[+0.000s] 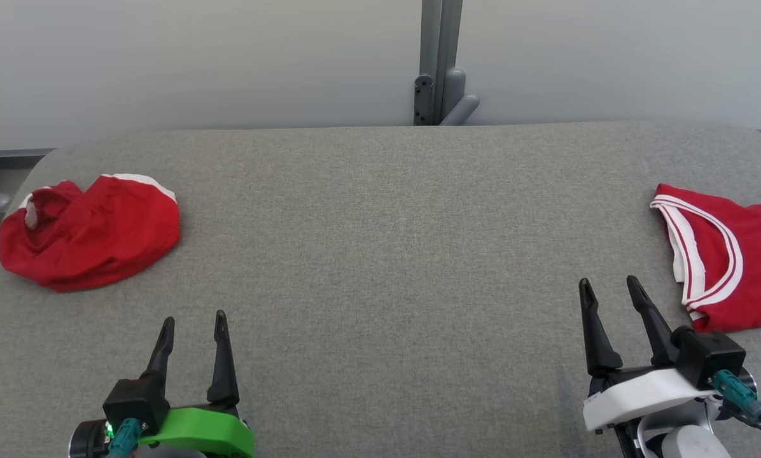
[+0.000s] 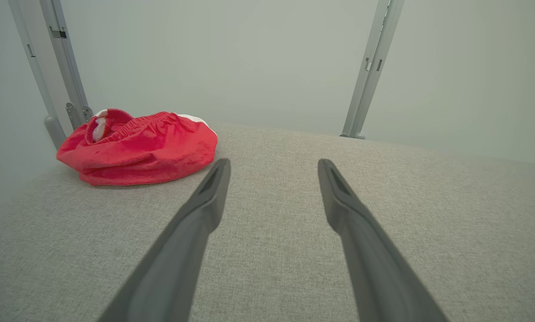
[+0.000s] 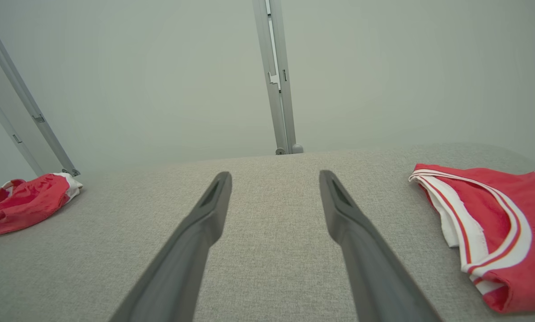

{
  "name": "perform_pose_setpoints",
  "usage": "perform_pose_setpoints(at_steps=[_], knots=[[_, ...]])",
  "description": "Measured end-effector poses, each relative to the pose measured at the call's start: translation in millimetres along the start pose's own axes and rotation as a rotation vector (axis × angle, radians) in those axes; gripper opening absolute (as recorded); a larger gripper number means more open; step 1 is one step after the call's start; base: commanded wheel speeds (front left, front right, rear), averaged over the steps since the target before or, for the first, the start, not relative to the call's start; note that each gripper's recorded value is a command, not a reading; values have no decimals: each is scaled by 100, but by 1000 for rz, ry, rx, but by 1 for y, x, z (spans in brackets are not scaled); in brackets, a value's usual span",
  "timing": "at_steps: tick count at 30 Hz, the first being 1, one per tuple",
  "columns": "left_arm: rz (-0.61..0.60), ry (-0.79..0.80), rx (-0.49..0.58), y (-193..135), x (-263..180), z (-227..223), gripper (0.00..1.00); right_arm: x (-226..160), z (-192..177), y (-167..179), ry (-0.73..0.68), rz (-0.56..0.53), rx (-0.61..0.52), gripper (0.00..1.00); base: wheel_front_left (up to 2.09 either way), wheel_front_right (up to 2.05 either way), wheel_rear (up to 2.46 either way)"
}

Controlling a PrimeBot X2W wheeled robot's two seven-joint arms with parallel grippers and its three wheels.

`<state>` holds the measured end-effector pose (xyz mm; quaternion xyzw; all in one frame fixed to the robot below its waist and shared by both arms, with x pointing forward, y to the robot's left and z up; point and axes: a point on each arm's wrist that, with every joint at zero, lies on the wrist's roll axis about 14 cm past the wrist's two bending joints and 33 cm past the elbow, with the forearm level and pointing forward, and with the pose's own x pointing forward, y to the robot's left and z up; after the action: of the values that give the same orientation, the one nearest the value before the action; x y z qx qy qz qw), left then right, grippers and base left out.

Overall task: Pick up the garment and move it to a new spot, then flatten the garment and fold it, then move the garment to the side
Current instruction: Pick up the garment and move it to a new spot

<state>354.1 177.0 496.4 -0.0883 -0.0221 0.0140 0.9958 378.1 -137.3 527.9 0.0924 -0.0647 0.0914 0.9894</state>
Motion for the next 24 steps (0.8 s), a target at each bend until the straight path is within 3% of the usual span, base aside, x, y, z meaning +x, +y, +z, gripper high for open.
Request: perform_pose_setpoints(at_steps=[16,24], knots=[[6,-1,-1,2,-2,0,100,2,1,0,-4,2,1,100,0,0,0],[72,-21,3,23,-13,7,100,15,0,22,-8,69,10,100,0,0,0]])
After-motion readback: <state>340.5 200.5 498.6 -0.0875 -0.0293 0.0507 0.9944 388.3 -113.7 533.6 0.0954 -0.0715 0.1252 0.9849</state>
